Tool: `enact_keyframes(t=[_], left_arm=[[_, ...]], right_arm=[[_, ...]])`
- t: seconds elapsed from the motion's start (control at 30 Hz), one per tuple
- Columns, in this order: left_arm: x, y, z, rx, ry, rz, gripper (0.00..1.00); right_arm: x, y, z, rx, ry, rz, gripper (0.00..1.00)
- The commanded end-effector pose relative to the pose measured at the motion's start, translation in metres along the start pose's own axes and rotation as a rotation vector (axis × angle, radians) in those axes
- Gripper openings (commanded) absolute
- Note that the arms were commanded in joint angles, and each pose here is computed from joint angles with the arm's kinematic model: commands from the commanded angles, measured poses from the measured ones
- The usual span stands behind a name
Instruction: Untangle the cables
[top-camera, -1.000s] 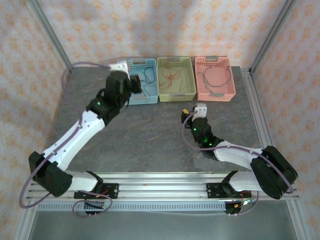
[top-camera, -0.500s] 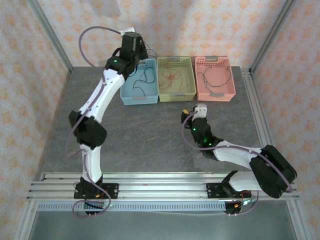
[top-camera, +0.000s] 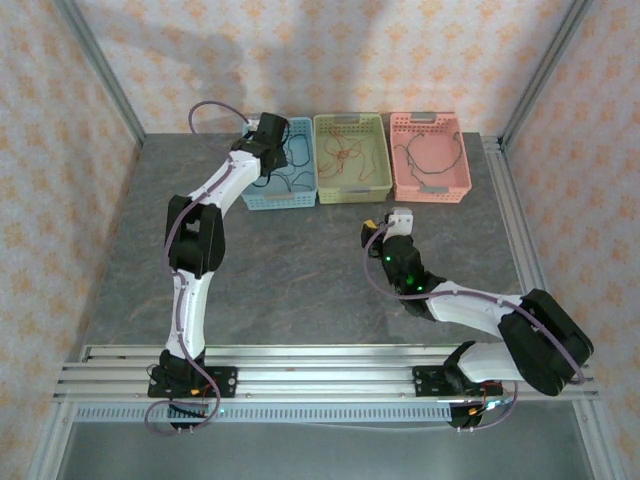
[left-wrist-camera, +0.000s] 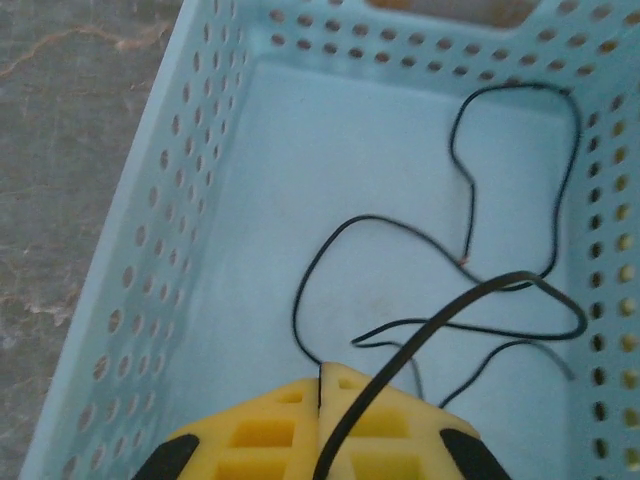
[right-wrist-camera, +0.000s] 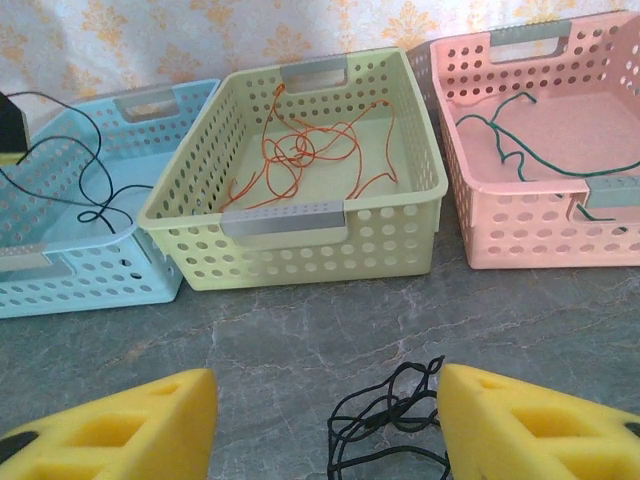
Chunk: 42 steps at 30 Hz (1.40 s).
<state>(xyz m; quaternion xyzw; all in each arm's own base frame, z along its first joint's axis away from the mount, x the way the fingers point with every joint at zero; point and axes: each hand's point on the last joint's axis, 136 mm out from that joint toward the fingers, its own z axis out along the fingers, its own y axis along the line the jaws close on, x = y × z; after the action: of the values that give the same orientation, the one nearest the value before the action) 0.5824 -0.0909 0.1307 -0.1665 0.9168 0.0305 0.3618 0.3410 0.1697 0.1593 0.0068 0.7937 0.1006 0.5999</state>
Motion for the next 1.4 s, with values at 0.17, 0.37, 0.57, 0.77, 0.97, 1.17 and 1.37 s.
enact_keyframes(t=[0.17, 0.37, 0.57, 0.77, 0.97, 1.17, 1.37], left_arm=[[-0.028, 0.011, -0.053, 0.000, -0.049, -0.022, 0.72], [-0.029, 0.017, -0.121, 0.114, -0.071, -0.064, 0.75], [0.014, 0.027, -0.170, 0.217, -0.084, -0.064, 0.75], [0.084, -0.006, -0.179, 0.417, 0.005, -0.026, 0.75], [0.157, -0.060, -0.171, 0.500, 0.038, 0.159, 0.71], [0.189, -0.066, -0.160, 0.571, 0.070, 0.148, 0.69], [0.193, -0.060, -0.162, 0.566, 0.058, 0.156, 0.69]], right_arm=[[-0.006, 0.006, 0.007, -0.007, 0.003, 0.002, 0.60], [0.001, -0.016, 0.011, 0.117, 0.044, 0.024, 0.61], [0.025, -0.064, 0.024, 0.229, 0.149, 0.232, 0.59], [0.036, -0.089, 0.033, 0.293, 0.221, 0.296, 0.61], [0.041, -0.094, 0.046, 0.256, 0.238, 0.341, 0.63], [0.052, -0.078, 0.058, 0.136, 0.297, 0.413, 0.57], [0.059, -0.051, 0.067, 0.011, 0.381, 0.444, 0.52]])
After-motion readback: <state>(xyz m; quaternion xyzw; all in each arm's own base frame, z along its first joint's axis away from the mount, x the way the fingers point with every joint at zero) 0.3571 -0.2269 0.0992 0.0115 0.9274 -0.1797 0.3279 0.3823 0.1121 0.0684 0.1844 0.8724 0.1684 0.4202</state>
